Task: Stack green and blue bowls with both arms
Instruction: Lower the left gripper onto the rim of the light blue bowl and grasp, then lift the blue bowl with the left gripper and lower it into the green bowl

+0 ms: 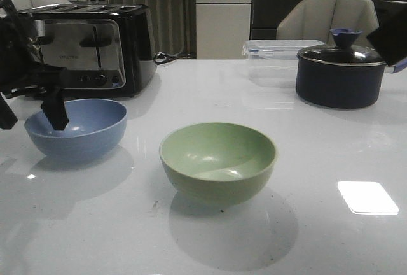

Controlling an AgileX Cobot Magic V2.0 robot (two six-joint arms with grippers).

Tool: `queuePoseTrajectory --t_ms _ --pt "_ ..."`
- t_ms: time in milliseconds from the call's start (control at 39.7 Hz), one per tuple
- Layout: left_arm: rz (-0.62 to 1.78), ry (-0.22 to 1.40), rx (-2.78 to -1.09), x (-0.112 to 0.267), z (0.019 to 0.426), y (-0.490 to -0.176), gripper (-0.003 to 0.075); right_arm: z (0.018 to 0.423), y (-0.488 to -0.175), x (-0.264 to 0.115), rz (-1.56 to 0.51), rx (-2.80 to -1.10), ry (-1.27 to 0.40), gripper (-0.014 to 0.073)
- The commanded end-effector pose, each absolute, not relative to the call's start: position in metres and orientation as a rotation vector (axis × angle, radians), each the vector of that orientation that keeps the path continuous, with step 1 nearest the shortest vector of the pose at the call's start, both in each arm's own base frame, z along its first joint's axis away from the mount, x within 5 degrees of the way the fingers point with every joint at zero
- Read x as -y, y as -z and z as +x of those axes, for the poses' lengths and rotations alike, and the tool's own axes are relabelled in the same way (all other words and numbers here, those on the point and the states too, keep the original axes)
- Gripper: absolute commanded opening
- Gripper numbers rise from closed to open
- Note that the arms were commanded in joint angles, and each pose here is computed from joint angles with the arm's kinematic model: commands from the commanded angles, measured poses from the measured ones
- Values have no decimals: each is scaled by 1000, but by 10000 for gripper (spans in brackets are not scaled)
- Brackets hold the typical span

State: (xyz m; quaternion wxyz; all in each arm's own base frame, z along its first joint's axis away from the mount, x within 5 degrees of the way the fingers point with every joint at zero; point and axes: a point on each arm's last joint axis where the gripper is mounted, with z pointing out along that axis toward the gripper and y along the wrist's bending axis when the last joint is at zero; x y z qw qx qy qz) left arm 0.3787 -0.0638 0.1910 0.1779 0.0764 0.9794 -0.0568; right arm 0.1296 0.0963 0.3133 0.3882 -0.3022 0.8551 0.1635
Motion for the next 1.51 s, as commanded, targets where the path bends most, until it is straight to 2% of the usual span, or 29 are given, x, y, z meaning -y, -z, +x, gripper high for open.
queuePoseTrajectory --t_ms 0,277,529,731,1058,1285,1487 --pt "205 179 -2665 67 383 -219 451 133 -328 -97 -740 -2079 -418 447" --pt "203 179 -2656 67 383 -219 200 133 -328 -97 -740 -2079 -418 447" --pt "203 178 -2653 67 384 -219 92 133 -328 -97 -740 -2079 -418 447" --pt "202 190 -2665 67 381 -225 92 133 -328 -97 -740 -2079 -418 447" --pt "213 297 -2642 77 364 -282 92 133 -328 -97 -740 -2079 -418 447" --pt "375 347 -2582 117 349 -311 92 133 -328 -97 -740 -2079 -418 447" --pt "539 410 -2554 164 331 -314 92 133 -328 -97 -740 -2079 -418 447"
